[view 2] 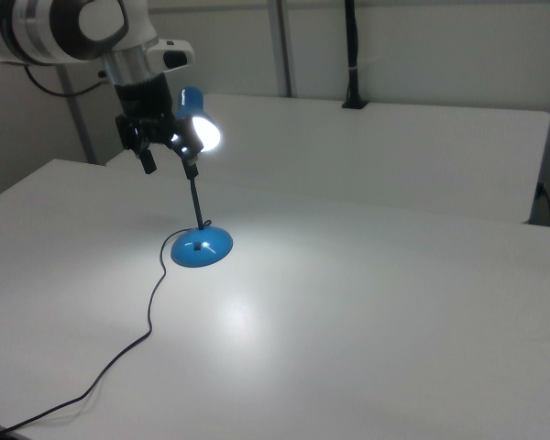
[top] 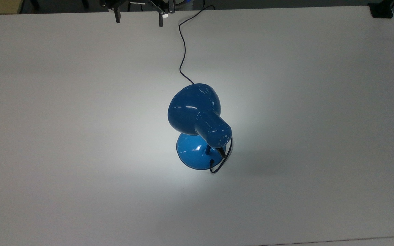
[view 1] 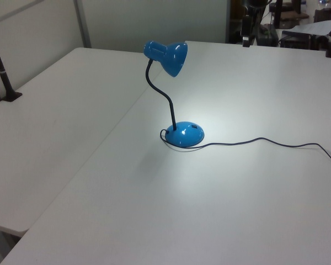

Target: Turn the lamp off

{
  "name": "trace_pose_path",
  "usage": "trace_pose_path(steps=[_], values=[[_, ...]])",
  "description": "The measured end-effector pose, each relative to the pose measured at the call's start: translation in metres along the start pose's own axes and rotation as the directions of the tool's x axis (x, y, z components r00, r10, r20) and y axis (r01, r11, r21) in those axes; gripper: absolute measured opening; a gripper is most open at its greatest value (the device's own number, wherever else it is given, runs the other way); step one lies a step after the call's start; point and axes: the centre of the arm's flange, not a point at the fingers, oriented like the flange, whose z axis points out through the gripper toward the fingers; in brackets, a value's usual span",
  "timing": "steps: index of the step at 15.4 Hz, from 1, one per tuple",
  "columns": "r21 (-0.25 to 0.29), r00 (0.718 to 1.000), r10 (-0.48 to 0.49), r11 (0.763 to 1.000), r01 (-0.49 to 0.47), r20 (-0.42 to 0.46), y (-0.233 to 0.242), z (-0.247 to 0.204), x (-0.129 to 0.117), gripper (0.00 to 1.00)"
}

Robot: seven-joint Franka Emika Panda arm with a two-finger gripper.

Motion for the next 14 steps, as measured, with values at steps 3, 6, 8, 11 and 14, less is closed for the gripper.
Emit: trace_pose_path(steps=[3, 6, 8, 11, 14], values=[[0.0, 1.0, 0.0, 1.0, 0.0, 0.0, -0.0002, 0.0, 0.0, 1.0], [0.0, 1.0, -0.001, 1.0, 0.001, 0.0, -0.0006, 0.0001, 0.0, 1.0], [0.0, 1.0, -0.001, 1.0, 0.001, 0.001, -0.0008, 0.0003, 0.0, 1.0], [0.0, 1.0, -0.002, 1.0, 0.002, 0.002, -0.0008, 0.0004, 0.0, 1.0], [0.0, 1.0, -0.009, 1.0, 0.009, 0.003, -0.0013, 0.0007, 0.0, 0.95]])
